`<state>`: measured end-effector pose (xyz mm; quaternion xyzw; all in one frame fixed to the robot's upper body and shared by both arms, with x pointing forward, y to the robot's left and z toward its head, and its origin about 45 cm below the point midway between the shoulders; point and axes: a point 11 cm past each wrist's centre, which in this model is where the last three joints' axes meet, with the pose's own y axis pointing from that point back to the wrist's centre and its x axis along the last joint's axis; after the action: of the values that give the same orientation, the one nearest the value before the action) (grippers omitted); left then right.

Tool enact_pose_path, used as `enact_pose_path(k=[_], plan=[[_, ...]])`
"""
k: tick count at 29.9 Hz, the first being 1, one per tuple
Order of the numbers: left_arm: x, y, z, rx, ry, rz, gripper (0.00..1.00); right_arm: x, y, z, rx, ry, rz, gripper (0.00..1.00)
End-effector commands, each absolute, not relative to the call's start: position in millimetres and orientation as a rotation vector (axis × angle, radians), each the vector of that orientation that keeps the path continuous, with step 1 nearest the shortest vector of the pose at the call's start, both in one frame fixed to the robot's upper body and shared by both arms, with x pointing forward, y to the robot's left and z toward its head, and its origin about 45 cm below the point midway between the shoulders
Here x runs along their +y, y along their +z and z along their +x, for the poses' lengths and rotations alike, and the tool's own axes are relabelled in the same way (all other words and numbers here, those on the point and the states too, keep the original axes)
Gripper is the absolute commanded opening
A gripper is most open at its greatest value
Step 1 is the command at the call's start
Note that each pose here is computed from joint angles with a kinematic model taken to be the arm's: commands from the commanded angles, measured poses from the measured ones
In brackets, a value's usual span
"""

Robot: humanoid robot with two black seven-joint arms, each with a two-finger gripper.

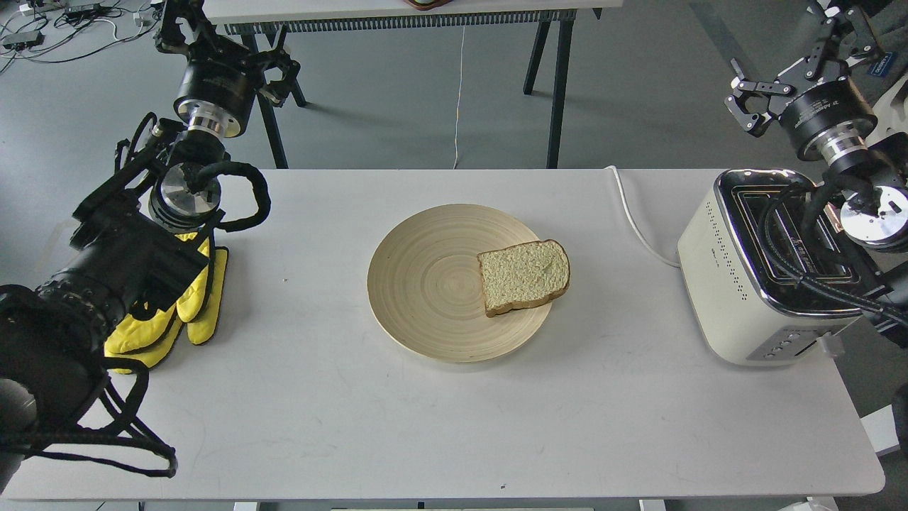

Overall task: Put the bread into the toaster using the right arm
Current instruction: 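Raise the right gripper up and away from the toaster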

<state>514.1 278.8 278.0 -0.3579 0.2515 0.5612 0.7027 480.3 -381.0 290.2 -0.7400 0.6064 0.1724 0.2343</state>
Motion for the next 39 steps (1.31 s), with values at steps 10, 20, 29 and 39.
enact_pose_path(k=[10,20,29,39], plan=[[281,277,513,0.555,1.255,-0.795,1.00,-370,291,484,1.661,0.479,-2.059,0.99],[281,277,514,0.556,1.254,-0.792,1.00,-328,310,494,1.643,0.304,-2.377,0.99],[280,276,513,0.558,1.249,-0.792,1.00,-312,320,476,1.671,0.025,-2.644,0.99],[278,277,514,0.558,1.247,-0.796,1.00,-289,263,442,1.781,-0.470,-3.026,0.98]])
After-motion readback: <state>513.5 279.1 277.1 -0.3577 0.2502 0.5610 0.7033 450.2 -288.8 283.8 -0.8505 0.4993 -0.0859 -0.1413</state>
